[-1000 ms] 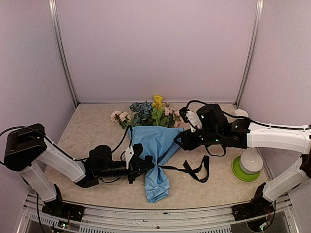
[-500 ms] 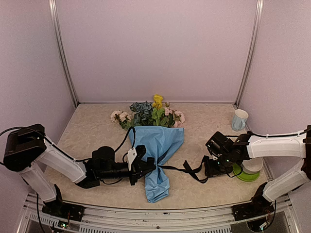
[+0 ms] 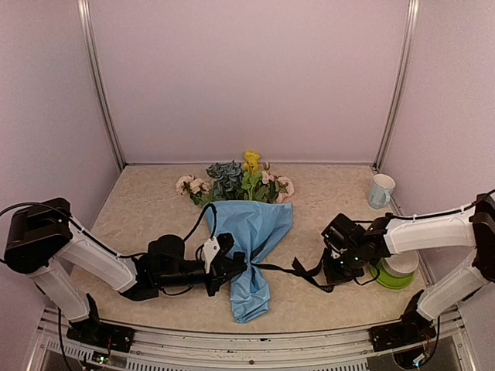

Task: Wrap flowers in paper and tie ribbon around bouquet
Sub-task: Pick up the right side of the half-tied ribbon from the center of the board, then place the right side of the half-tied ribbon at the center of the board.

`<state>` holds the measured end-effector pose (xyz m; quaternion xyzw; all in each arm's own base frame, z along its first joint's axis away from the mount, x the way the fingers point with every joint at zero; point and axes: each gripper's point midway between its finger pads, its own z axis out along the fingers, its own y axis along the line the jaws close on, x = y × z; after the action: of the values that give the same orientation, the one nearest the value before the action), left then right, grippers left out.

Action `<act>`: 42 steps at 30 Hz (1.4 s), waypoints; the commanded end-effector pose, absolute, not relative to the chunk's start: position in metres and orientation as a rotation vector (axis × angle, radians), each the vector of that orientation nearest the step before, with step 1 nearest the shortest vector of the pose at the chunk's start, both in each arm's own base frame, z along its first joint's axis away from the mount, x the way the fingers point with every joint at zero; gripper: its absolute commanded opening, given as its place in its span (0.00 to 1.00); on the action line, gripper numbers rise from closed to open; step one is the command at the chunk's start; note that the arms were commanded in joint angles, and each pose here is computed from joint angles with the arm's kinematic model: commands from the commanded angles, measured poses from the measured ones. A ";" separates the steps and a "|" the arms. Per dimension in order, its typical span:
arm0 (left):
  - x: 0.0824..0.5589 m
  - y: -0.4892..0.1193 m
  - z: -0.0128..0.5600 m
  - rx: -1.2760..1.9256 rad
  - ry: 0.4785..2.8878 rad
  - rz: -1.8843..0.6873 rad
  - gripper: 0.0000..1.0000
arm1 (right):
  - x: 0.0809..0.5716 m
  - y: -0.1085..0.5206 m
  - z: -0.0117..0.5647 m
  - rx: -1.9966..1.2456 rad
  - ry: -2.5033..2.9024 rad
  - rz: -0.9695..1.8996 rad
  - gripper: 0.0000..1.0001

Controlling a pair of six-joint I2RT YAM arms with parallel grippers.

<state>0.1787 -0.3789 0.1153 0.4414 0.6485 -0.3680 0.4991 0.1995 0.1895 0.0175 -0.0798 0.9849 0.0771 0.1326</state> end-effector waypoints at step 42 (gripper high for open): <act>0.159 -0.379 0.116 1.101 1.516 -0.753 0.00 | 0.246 0.608 0.267 -1.147 1.885 1.173 1.00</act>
<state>0.1602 -0.3779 0.1156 0.4586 0.6378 -0.3183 0.5307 0.2595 0.6042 0.2606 -0.4061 0.7325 0.4444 0.3179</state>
